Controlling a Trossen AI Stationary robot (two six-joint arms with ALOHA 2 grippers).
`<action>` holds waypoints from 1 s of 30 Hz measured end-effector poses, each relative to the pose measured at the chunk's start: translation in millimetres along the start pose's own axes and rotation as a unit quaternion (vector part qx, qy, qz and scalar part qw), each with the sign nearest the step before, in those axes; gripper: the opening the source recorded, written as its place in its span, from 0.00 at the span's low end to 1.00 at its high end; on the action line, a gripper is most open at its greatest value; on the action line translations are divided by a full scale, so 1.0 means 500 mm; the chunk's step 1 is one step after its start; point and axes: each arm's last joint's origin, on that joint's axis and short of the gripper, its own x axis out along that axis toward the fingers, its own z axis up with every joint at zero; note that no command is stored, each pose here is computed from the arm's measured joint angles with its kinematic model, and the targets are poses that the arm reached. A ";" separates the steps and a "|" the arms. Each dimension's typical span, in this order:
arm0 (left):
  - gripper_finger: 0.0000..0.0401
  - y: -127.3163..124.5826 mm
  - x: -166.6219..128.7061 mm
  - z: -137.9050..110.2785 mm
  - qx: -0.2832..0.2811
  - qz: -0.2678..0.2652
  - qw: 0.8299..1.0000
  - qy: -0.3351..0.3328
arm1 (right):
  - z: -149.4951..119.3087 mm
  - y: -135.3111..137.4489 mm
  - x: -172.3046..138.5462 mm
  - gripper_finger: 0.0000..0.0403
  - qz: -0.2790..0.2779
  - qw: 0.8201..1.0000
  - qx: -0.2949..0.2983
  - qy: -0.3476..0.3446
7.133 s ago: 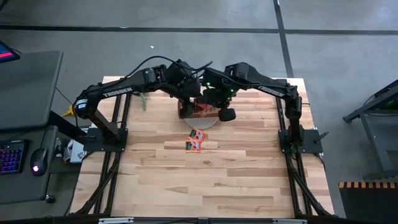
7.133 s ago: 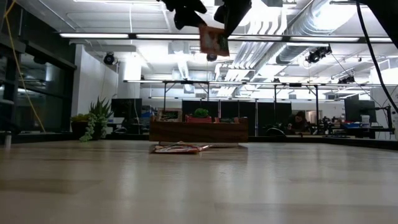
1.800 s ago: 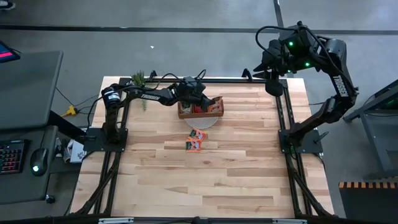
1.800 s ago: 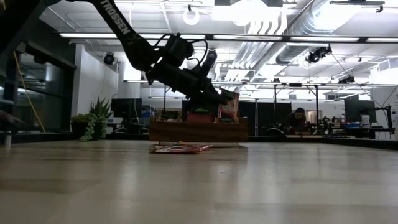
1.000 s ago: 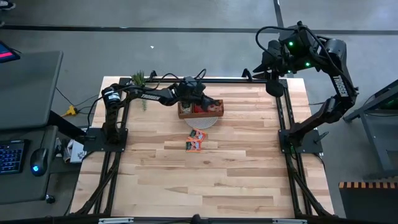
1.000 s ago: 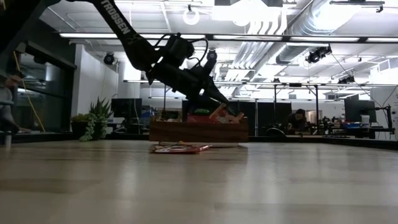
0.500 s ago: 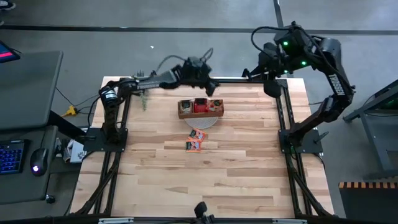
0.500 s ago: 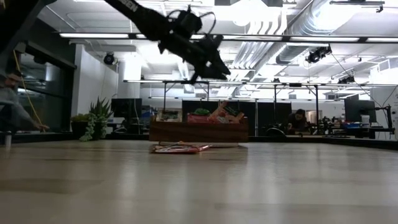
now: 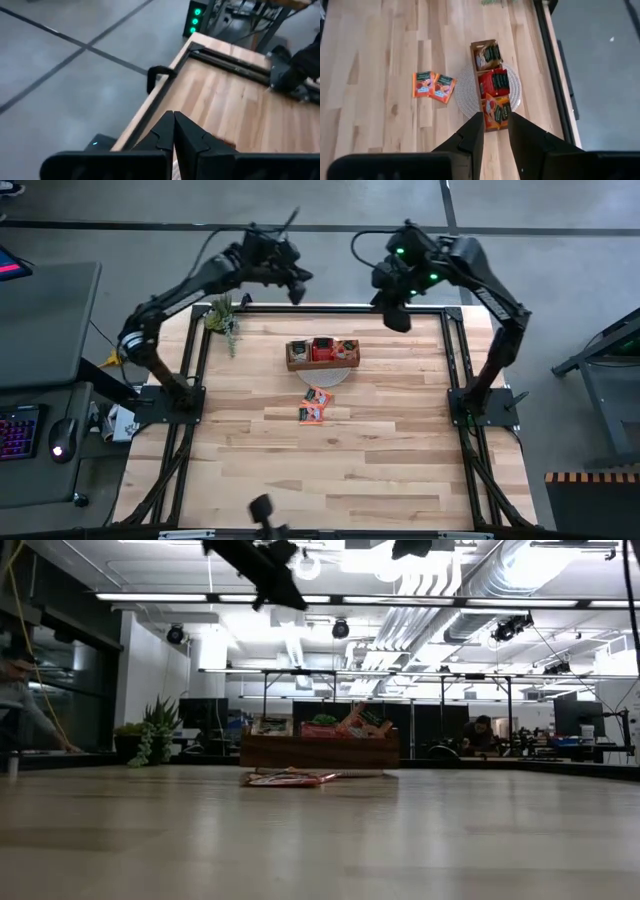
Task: Pick & Place Tea
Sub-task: Put the orange tea bag in the right section of the wooden organizer
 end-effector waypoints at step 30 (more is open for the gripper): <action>0.00 -0.087 -0.336 -0.279 0.013 -0.034 0.996 -0.077 | -0.016 -0.134 0.257 0.21 0.127 0.987 0.040 0.094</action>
